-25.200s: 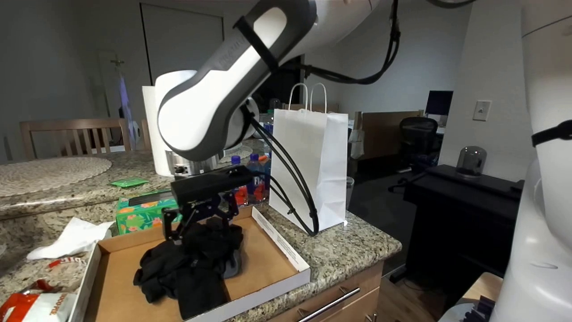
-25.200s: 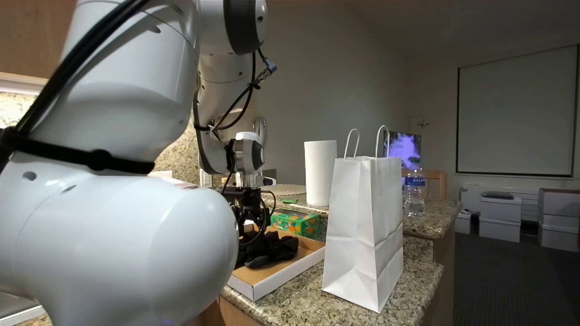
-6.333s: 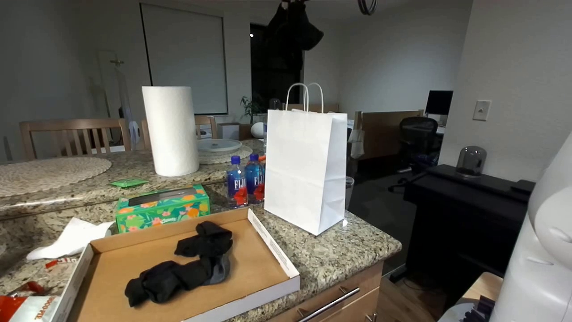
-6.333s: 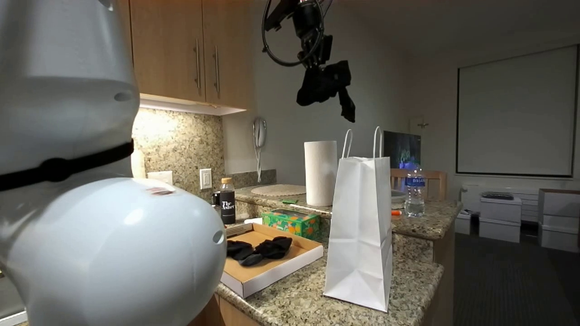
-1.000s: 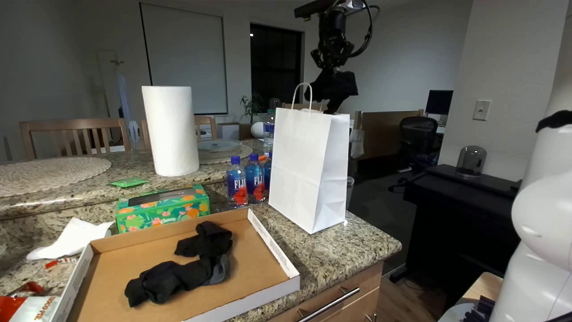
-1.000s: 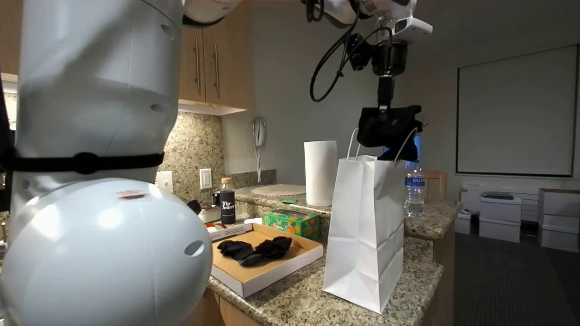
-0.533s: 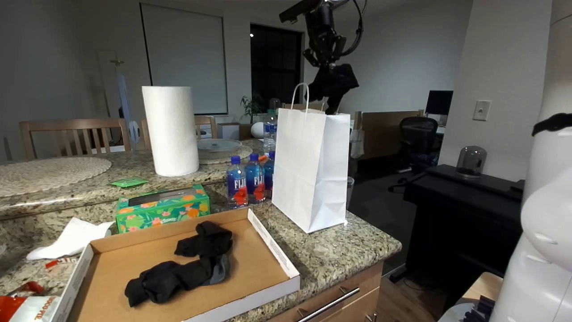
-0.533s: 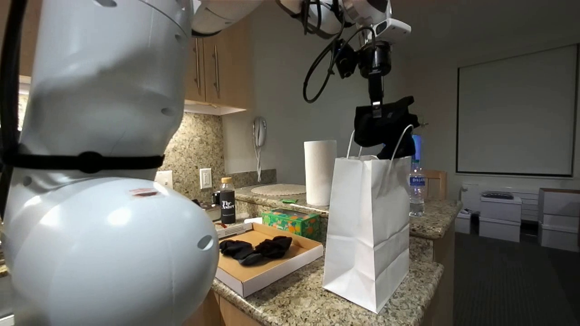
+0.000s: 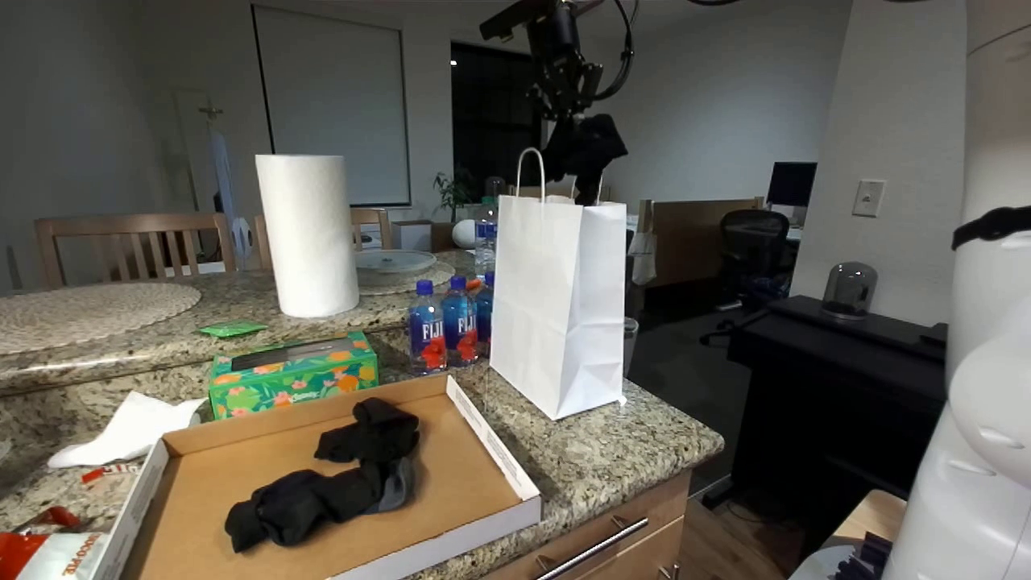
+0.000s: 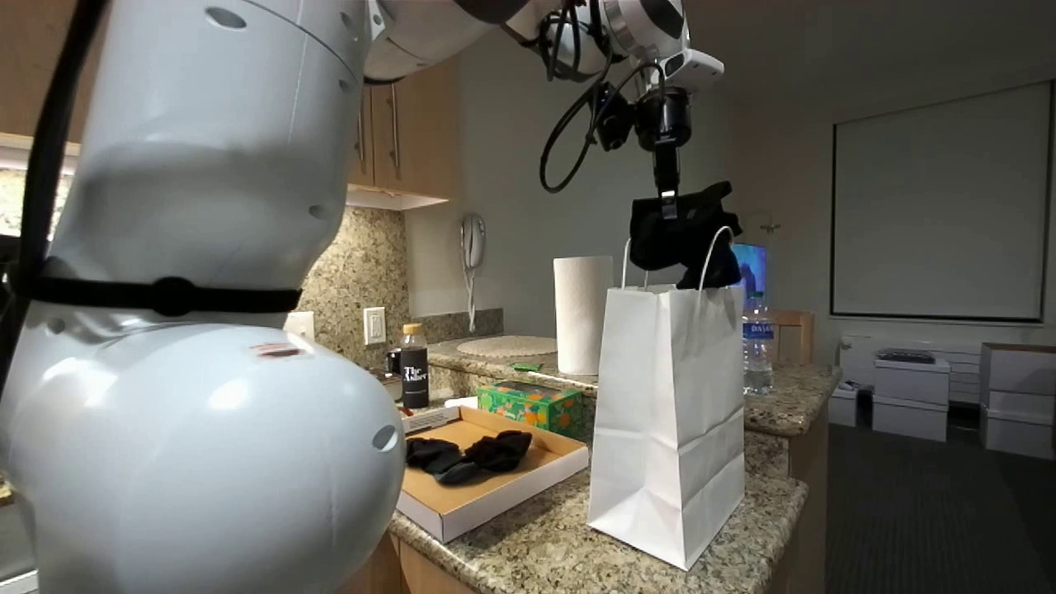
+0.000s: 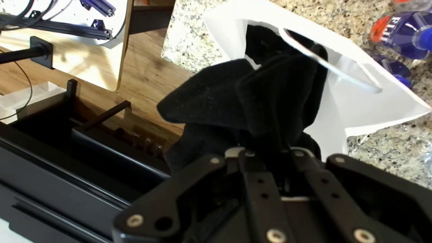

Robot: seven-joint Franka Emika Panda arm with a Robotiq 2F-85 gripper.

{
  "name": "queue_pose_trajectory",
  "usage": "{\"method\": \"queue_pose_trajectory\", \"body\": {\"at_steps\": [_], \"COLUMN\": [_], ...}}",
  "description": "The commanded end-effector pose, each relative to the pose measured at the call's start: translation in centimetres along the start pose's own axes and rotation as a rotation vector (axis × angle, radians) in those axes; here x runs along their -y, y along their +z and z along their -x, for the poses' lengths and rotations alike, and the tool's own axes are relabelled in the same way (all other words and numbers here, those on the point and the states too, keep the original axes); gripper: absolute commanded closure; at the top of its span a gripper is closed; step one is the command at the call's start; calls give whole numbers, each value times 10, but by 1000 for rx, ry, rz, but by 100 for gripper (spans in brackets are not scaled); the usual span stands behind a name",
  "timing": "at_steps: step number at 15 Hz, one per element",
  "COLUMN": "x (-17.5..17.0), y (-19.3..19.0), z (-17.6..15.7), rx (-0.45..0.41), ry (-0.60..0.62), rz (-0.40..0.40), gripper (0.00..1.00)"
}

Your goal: Put the socks in the white bag

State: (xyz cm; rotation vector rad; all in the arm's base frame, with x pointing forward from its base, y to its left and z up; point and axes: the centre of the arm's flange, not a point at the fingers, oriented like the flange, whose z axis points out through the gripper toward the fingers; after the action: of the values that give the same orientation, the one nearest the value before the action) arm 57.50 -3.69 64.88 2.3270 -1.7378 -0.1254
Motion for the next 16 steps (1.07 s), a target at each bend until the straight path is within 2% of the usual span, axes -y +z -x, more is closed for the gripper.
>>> {"method": "queue_pose_trajectory", "body": {"at_steps": [1, 3, 6, 10, 13, 16], "x": [10, 12, 12, 7, -7, -28], "y": [-1, 3, 4, -3, -22, -54], "z": [-3, -3, -5, -6, -5, 4], "rx": [10, 16, 19, 16, 8, -31], "ry": [-32, -32, -27, -24, -47, -132], "rz": [62, 81, 96, 85, 22, -68], "gripper": [59, 49, 29, 3, 0, 0]}}
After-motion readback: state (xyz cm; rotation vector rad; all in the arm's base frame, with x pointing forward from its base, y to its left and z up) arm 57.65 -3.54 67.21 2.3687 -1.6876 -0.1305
